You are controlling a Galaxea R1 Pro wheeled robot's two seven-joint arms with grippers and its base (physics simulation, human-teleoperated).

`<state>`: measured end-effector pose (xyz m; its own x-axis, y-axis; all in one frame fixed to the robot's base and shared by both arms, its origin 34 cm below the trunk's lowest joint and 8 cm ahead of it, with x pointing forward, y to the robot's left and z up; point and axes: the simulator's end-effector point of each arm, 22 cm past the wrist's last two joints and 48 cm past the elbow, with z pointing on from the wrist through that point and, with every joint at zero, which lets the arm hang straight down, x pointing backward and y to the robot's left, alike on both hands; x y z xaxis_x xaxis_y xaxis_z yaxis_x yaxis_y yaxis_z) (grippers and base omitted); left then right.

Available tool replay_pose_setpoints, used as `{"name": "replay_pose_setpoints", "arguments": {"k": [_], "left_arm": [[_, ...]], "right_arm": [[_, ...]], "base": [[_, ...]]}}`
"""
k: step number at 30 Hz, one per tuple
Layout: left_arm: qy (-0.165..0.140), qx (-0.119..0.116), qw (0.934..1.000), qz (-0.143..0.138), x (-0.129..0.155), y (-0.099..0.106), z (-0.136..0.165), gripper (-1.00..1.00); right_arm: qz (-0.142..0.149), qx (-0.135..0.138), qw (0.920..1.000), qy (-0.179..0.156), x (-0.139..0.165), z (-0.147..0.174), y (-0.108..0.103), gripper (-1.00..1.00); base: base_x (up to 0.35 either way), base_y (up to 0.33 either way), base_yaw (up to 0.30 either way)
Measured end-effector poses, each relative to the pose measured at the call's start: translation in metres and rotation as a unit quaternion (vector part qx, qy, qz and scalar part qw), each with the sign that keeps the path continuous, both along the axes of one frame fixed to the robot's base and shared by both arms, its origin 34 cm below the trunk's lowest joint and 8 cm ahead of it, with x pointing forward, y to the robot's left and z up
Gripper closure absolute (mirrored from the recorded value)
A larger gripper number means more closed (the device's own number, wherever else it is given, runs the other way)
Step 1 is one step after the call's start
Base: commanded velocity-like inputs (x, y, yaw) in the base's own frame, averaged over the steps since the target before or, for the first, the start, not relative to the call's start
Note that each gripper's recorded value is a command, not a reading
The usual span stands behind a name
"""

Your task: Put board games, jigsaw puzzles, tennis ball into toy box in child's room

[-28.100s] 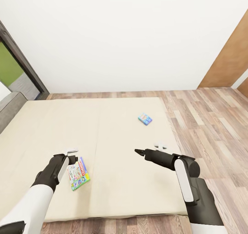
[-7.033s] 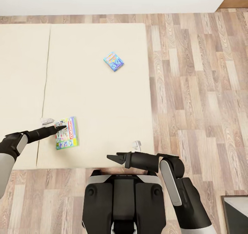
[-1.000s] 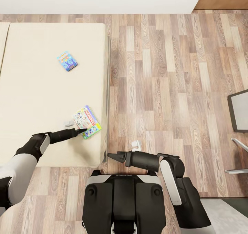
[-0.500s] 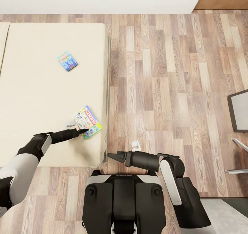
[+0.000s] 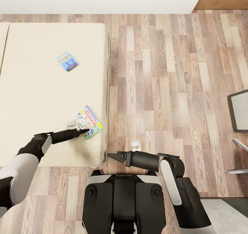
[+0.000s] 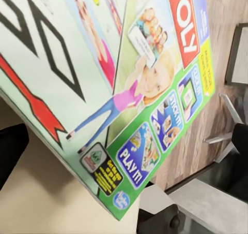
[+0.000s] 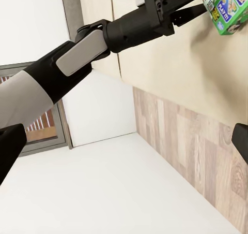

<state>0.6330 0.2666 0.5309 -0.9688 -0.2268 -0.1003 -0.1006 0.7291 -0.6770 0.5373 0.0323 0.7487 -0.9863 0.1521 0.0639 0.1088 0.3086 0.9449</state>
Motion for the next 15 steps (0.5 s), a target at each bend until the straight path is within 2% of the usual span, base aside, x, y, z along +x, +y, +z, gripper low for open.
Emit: {"name": "replay_pose_setpoints", "arguments": {"k": [12,15], "left_arm": [[0.0,-0.002,1.0,0.0,-0.0001,-0.001,0.0004,-1.0],[0.0,-0.007,1.0,0.0,-0.0006,-0.0069,0.0003,-1.0]], "right_arm": [[0.0,0.0,1.0,0.0,0.0002,0.0002,0.0002,-1.0],[0.0,0.0,1.0,0.0,0.0002,0.0003,0.0002,-1.0]], "base": [[0.0,0.0,0.0],[0.0,0.0,0.0]]}}
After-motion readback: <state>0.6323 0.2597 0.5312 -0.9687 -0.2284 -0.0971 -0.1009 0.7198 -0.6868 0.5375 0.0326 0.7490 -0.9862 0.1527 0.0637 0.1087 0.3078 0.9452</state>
